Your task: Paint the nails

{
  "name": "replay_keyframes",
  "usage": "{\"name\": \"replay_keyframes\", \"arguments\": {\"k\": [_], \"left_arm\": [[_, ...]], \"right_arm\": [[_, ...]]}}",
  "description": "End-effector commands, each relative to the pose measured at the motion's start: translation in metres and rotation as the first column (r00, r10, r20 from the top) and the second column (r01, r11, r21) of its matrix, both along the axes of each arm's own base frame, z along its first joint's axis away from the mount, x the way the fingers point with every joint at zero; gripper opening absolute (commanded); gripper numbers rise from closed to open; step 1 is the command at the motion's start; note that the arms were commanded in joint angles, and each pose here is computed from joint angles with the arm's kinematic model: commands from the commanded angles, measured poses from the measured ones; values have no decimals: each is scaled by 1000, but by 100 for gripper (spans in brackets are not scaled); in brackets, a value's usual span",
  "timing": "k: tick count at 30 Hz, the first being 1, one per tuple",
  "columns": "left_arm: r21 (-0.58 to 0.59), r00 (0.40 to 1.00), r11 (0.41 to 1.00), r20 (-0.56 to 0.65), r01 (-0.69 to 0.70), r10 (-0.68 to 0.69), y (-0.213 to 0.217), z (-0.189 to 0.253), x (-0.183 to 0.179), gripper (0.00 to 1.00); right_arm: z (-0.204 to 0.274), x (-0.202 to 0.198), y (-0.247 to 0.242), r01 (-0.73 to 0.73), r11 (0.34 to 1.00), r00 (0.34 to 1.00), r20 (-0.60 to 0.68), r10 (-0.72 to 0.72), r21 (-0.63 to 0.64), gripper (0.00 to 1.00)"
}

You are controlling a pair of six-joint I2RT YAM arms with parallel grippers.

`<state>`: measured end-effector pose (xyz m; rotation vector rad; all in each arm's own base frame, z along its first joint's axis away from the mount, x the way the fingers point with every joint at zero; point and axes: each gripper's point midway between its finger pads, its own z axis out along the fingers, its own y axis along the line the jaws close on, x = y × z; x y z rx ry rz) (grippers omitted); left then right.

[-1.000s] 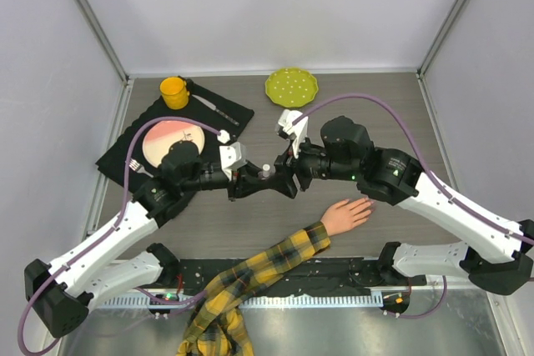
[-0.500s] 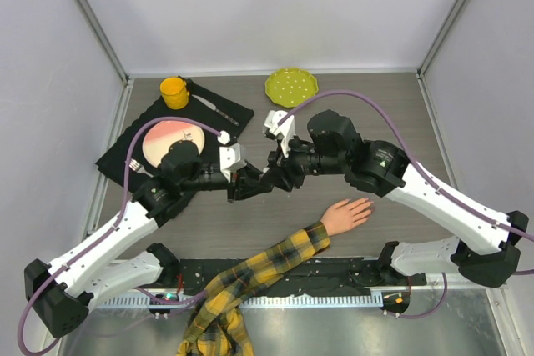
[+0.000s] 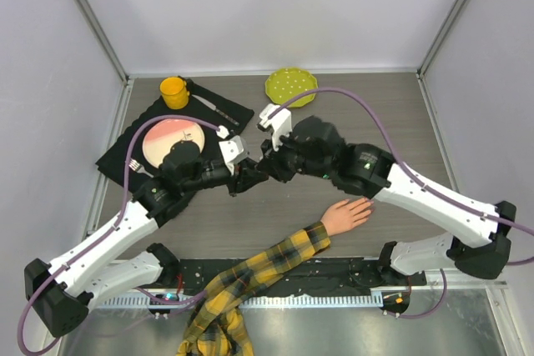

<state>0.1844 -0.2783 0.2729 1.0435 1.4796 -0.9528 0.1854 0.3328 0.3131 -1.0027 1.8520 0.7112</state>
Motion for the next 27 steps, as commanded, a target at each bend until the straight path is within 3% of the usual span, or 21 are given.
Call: {"name": "replay_keyframes", "arguments": {"k": [1, 2, 4, 10, 12, 13, 16, 21, 27], "left_arm": [[-37, 968, 975, 115, -221, 224, 17, 27, 40, 0], [-34, 963, 971, 118, -239, 241, 19, 25, 42, 0], [-61, 960, 969, 134, -241, 247, 20, 33, 42, 0], [-95, 967, 976, 143, -197, 209, 20, 37, 30, 0], [-94, 971, 979, 142, -179, 191, 19, 37, 26, 0], [-95, 971, 980, 146, -175, 188, 19, 38, 26, 0], [-89, 977, 986, 143, -144, 156, 17, 37, 20, 0], [-84, 981, 990, 147, -113, 125, 14, 36, 16, 0], [-81, 991, 997, 133, -14, 25, 5, 36, 1, 0]], "right_arm": [[-8, 3, 24, 438, 897, 897, 30, -440, 67, 1], [-7, 1, 33, 487, 867, 872, 2, -490, 109, 1], [-24, 10, 39, 525, 848, 849, 19, -527, 73, 1], [-3, 14, 39, 510, 848, 858, -11, -514, 140, 3], [-2, 14, 36, 494, 858, 868, -22, -497, 141, 14], [-2, 13, 35, 486, 863, 873, -23, -488, 140, 26], [4, 9, 29, 428, 891, 902, -10, -432, 151, 42], [25, -3, 6, 338, 925, 936, 42, -350, 173, 59], [37, -28, -16, 121, 981, 986, 97, -137, 155, 75]]}}
